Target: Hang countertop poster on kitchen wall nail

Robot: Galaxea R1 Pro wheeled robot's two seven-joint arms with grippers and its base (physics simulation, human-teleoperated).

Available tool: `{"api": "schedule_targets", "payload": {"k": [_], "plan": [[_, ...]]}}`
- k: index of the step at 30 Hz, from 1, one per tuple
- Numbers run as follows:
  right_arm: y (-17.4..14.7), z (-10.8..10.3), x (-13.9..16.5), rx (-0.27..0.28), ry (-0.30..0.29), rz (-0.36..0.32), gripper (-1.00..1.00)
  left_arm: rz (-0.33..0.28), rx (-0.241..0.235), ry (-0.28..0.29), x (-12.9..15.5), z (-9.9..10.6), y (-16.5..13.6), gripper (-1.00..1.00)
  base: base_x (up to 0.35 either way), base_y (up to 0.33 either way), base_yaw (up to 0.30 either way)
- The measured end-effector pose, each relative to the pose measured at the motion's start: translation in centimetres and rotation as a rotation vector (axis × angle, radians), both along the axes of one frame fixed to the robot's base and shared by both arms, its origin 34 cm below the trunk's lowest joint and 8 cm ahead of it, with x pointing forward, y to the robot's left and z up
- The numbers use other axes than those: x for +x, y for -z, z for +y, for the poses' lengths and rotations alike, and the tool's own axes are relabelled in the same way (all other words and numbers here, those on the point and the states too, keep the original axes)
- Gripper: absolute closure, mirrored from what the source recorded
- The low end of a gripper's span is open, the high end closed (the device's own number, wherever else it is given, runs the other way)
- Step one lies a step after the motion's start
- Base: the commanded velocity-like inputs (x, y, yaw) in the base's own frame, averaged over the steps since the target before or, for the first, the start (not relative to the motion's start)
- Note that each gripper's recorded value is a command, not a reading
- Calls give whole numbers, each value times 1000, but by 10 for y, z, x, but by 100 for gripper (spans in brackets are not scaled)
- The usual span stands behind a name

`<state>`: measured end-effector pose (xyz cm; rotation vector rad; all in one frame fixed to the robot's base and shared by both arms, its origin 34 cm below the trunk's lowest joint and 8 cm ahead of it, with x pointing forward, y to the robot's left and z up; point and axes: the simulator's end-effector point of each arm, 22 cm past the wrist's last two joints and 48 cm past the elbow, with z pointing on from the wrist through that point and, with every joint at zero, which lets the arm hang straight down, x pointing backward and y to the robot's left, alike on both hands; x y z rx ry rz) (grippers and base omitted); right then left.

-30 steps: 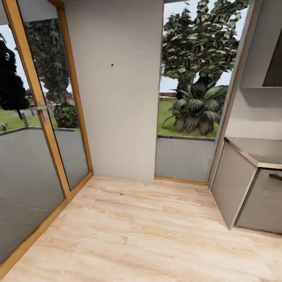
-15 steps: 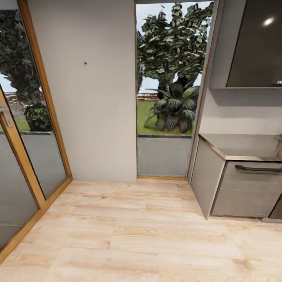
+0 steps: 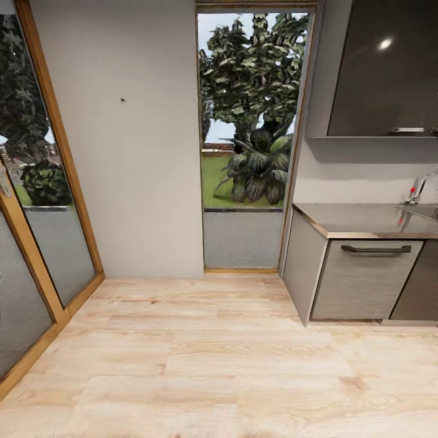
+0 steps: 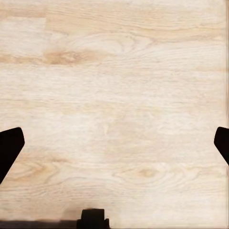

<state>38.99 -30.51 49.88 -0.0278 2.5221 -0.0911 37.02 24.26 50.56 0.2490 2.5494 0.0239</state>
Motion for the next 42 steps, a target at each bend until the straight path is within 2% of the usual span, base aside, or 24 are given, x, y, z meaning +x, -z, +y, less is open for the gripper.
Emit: {"api": "schedule_targets", "payload": {"k": [5, 12, 23, 30, 42], "plan": [[0, -1, 0, -2, 0, -1, -100, 0, 0, 0, 0, 0, 0, -100, -62, 0, -65], [-1, -2, 1, -2, 2, -4, -100, -3, 0, 2, 1, -1, -1, -100, 38, -13, -255], [-2, -2, 1, -3, 4, -5, -100, -3, -2, 3, 1, -2, -1, -100, 188, -208, -105], [-2, -2, 1, -3, 3, -6, -100, -3, -2, 3, 1, -2, -1, -100, 107, -264, -267], [-2, -2, 1, -2, 3, -7, -100, -3, -1, 2, 1, -2, -1, -100, 37, -49, -293]]}}
